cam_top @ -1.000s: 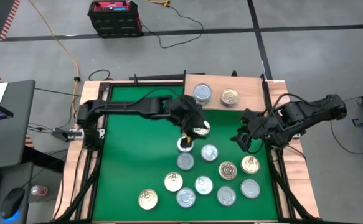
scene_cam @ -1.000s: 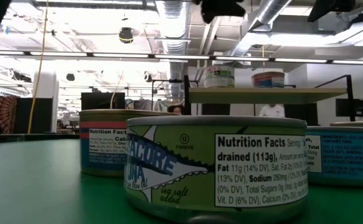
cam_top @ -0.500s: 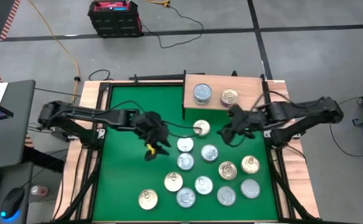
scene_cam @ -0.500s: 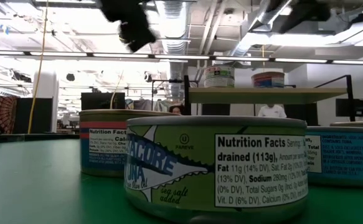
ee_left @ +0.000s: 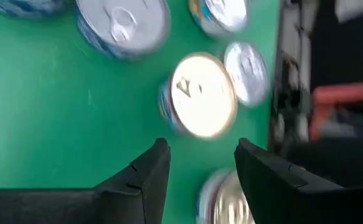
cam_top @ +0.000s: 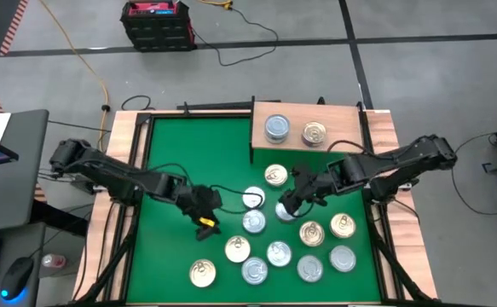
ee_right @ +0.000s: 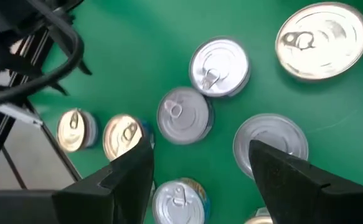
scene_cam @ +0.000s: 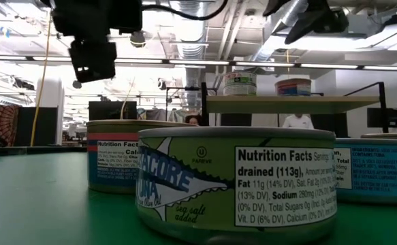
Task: Stack canned seafood by type on shelf
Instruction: Stack the pink tuna can on top of the pink tuna can
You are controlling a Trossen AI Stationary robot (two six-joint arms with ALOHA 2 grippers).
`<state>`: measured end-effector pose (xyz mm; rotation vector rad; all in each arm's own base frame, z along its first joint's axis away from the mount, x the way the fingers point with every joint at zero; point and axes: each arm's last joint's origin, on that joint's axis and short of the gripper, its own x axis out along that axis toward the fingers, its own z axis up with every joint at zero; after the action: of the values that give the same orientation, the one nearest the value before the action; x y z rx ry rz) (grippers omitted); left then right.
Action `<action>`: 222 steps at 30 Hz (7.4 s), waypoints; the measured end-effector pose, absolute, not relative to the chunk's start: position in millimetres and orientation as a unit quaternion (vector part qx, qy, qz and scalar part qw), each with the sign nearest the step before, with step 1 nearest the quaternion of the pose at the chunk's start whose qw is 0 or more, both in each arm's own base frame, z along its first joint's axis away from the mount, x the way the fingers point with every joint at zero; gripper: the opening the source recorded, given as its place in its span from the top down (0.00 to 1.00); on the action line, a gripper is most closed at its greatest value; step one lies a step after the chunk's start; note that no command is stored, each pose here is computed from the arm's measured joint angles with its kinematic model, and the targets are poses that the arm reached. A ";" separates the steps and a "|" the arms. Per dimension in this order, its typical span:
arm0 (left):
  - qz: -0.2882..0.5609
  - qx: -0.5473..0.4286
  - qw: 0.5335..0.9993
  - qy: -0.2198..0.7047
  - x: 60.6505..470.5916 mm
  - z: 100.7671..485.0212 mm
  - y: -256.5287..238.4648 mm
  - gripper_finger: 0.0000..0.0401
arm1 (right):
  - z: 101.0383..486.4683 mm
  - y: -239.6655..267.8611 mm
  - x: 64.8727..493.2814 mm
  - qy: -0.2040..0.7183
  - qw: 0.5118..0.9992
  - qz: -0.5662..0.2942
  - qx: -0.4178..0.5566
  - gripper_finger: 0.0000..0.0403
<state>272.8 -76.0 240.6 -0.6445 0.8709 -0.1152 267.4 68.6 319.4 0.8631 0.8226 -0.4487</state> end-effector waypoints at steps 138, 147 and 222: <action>-0.016 -0.098 0.851 0.515 280.9 210.7 42.2 0.53 | 327.8 117.9 253.3 0.331 0.879 -0.163 0.302 0.30; -0.051 -0.143 0.898 0.414 276.8 255.0 38.3 0.53 | 333.3 123.6 244.8 0.328 0.888 -0.142 0.287 0.30; -0.170 -0.402 0.896 0.081 399.6 408.4 187.7 0.53 | 346.0 -55.7 177.6 -0.093 0.909 -0.163 0.372 0.14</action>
<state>399.6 187.7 408.4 -0.8338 0.1673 -0.3524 177.6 -55.7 346.0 0.7683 -0.1925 -0.3361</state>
